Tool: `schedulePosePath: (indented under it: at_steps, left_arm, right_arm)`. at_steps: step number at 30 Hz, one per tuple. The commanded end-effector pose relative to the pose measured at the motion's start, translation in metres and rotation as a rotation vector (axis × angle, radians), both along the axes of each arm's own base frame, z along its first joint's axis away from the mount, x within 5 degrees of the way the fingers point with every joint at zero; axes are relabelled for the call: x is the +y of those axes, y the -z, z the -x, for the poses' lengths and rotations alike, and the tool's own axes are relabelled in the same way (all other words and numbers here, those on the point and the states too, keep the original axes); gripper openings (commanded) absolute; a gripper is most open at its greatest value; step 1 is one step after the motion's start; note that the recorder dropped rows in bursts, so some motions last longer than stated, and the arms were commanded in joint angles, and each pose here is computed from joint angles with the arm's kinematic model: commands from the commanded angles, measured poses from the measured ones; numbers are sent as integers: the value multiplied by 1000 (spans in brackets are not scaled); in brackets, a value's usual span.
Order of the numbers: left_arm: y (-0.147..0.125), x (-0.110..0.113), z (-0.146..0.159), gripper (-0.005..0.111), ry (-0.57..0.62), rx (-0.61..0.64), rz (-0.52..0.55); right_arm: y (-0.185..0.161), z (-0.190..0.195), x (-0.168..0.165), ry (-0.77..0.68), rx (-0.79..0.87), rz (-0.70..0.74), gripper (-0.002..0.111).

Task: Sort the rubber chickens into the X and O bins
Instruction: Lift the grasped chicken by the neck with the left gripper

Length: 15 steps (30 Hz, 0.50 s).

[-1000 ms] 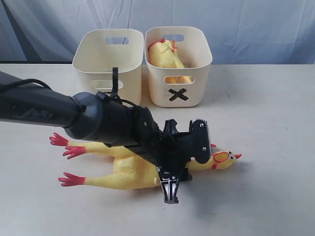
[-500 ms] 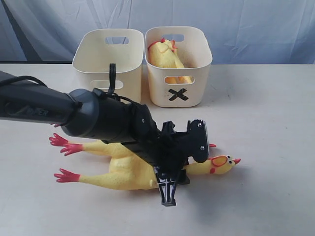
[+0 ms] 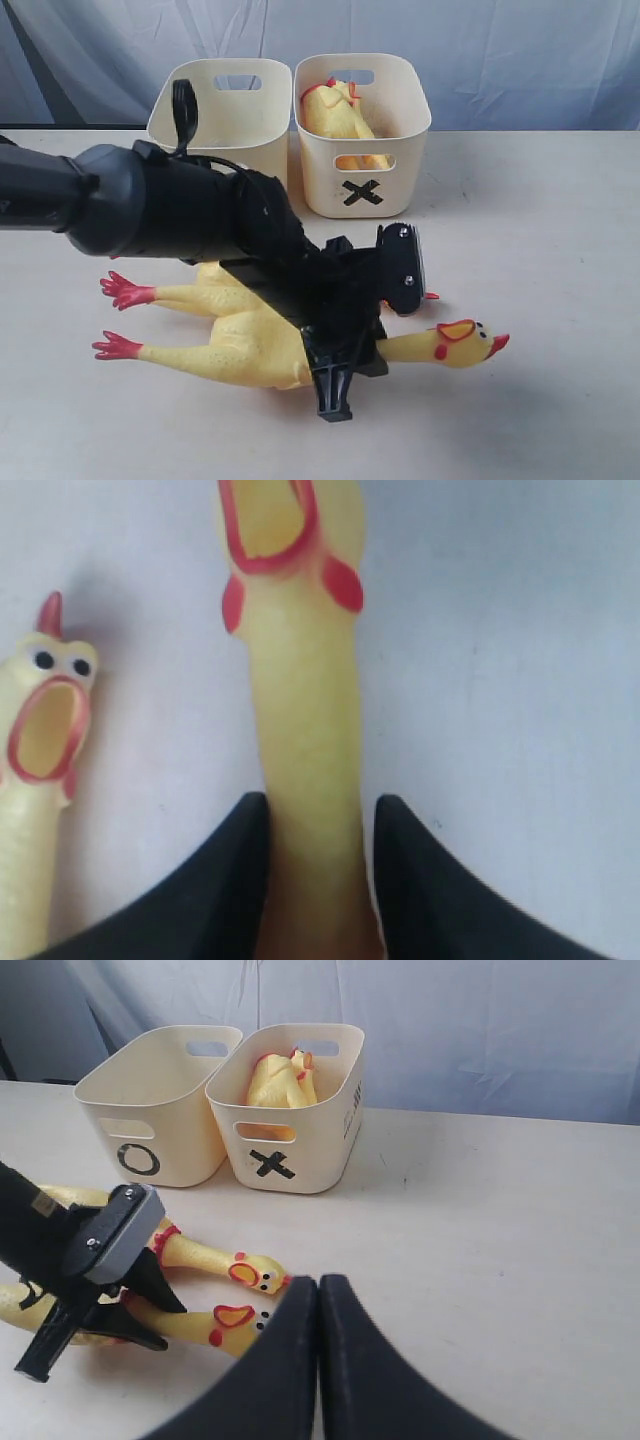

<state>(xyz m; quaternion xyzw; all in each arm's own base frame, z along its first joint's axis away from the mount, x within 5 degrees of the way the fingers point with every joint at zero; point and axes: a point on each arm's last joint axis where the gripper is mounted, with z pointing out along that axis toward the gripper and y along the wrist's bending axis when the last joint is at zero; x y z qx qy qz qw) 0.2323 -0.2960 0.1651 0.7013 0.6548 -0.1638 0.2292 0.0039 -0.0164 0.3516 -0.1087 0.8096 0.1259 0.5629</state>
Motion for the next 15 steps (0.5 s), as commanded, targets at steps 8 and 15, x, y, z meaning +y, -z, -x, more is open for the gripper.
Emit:
schedulePosePath:
  at_steps: [8, 15]
  left_arm:
    - [-61, 3, -3, 0, -92, -157, 171]
    - [-102, 3, -17, 0, -202, -331, 311]
  right_arm:
    - [1, 0, 0, 4, -2, 4, 0]
    - [1, 0, 0, 4, -2, 4, 0]
